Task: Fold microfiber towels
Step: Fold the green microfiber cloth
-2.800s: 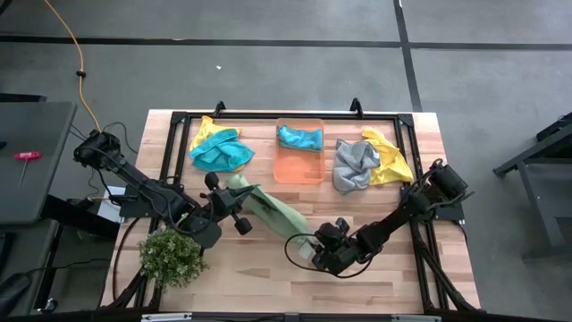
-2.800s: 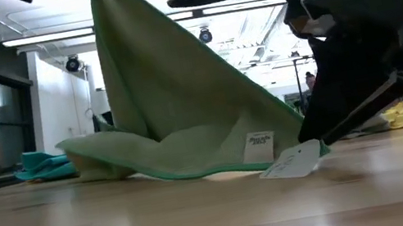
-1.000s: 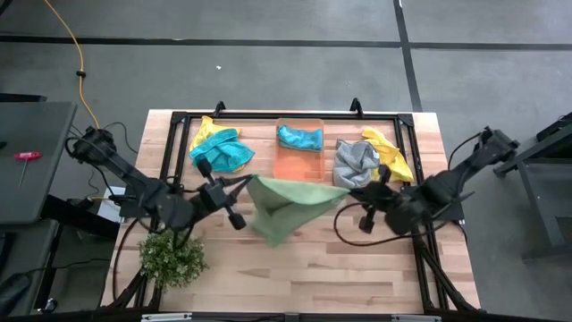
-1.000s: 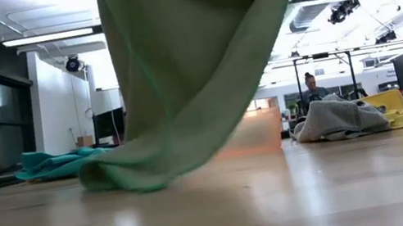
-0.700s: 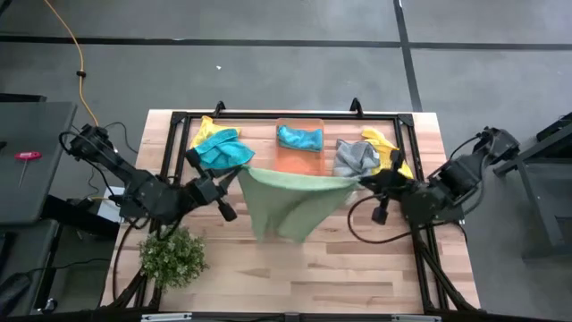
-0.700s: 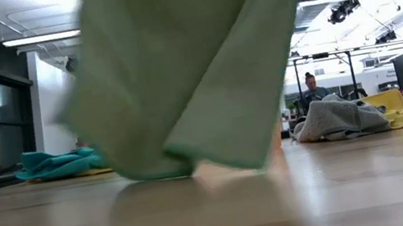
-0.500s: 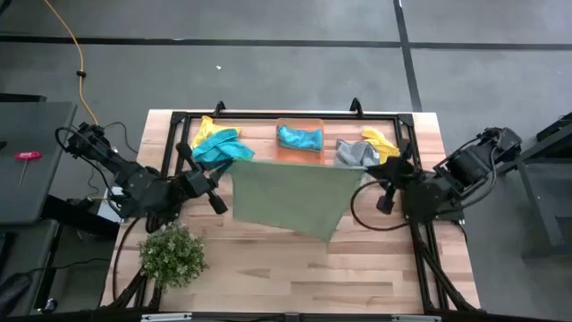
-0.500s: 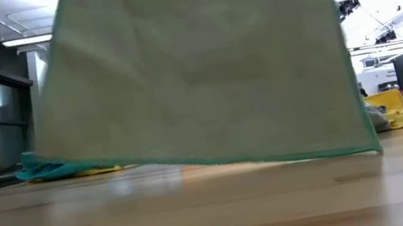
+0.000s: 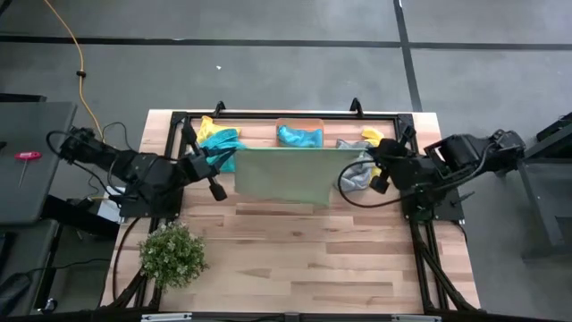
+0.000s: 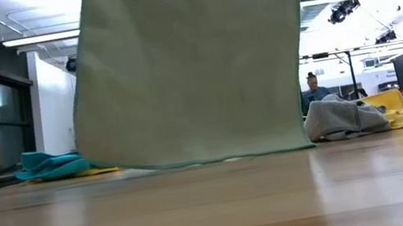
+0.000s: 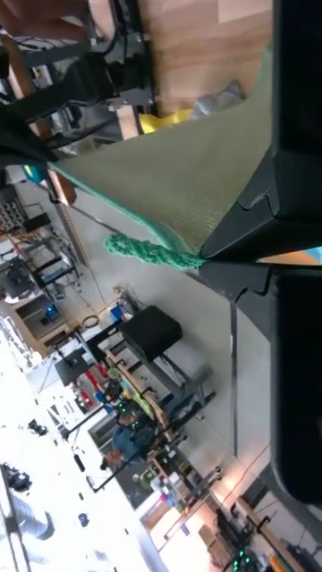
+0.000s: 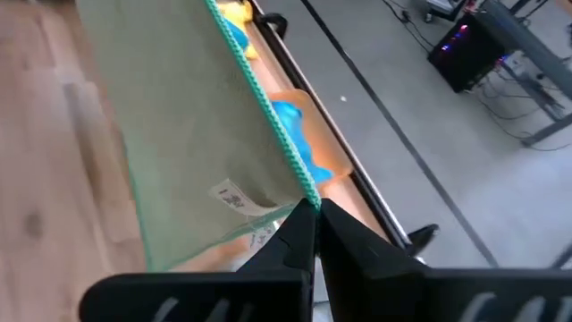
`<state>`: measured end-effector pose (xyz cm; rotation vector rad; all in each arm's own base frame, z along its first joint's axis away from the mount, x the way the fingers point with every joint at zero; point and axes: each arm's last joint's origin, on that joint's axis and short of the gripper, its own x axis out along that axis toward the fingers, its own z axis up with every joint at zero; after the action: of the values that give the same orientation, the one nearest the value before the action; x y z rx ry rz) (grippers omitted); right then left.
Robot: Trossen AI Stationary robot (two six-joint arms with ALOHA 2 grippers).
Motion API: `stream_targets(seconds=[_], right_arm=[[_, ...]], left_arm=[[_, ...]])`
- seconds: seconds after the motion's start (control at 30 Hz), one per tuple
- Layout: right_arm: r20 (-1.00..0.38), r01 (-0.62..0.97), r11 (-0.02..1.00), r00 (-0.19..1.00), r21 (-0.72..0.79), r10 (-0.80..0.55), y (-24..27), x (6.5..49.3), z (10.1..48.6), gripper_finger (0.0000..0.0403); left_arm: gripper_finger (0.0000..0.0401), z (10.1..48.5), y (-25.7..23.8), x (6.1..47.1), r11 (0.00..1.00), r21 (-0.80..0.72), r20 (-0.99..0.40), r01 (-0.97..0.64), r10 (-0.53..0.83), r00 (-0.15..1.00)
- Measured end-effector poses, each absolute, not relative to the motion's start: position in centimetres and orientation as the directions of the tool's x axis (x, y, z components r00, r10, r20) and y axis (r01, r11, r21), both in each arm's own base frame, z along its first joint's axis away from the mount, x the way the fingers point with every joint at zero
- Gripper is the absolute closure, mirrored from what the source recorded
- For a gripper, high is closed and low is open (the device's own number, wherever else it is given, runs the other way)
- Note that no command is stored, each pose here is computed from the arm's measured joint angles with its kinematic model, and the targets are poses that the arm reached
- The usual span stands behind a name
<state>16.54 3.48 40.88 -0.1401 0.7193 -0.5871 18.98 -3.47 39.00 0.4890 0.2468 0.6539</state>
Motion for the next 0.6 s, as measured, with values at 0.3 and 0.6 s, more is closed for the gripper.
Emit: stream_targets(seconds=[0.3,0.6], right_arm=[[-0.578,0.413,0.811,0.569,-0.414,-0.585,2.3,16.4,41.4,0.0403],[-0.526,0.45,0.825,0.636,-0.341,-0.565,2.0,15.3,44.9,0.0403]], left_arm=[[0.0401,38.1,-2.1,20.3,0.746,0.412,0.002,-0.523,0.573,0.82],[0.0401,34.8,-1.8,21.1,0.766,0.397,0.082,-0.506,0.519,0.851]])
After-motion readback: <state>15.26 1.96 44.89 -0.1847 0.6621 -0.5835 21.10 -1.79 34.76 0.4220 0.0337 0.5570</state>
